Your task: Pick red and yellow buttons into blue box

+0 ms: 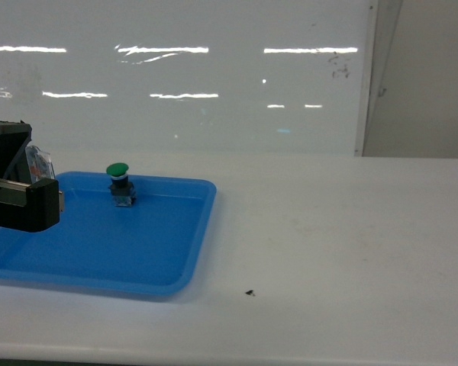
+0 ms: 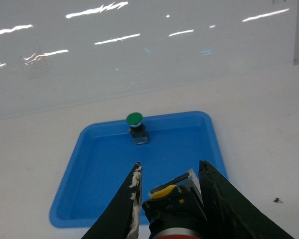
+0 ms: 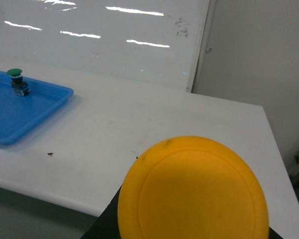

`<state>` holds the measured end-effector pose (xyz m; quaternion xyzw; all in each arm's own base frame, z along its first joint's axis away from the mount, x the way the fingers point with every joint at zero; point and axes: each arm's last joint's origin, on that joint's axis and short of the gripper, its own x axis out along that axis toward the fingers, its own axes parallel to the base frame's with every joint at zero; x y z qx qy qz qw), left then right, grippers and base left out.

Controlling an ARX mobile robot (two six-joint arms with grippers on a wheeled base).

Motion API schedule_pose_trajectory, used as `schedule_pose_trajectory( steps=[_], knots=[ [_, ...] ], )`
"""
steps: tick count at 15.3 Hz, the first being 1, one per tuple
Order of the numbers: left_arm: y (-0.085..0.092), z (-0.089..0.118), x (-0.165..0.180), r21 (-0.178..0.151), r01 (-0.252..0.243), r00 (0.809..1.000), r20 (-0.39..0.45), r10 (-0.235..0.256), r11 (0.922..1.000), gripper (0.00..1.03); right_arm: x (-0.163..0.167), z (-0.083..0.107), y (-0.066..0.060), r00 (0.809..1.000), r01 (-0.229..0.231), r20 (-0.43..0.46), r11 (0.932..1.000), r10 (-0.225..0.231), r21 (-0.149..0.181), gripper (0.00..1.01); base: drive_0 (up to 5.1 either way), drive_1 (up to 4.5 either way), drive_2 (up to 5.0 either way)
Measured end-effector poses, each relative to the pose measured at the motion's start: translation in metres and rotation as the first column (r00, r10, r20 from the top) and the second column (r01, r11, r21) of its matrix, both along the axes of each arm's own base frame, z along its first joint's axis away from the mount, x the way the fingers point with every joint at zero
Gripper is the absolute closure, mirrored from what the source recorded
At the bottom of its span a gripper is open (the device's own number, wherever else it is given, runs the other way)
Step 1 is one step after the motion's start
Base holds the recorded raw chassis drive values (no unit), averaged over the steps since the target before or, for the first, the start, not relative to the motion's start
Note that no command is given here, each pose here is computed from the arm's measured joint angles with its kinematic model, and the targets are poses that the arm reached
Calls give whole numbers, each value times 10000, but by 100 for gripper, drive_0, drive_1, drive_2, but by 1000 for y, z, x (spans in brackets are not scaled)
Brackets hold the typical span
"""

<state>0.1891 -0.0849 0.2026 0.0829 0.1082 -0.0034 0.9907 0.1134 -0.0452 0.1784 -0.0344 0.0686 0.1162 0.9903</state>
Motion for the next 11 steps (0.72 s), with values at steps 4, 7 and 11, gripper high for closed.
schedule_pose_trajectory(
  steps=[4, 7, 11],
  knots=[
    [0, 0, 0, 14, 0, 10000, -27, 0, 10000, 74, 0, 0, 0, 10000, 0, -3, 10000, 0, 2, 76, 502, -244, -244],
    [0, 0, 0, 6, 4, 10000, -14, -4, 10000, 74, 0, 0, 0, 10000, 0, 10, 10000, 0, -6, 76, 517, -228, -228],
    [0, -1, 0, 23, 0, 10000, -44, 0, 10000, 74, 0, 0, 0, 10000, 0, 3, 10000, 0, -2, 76, 510, -236, -236]
  ],
)
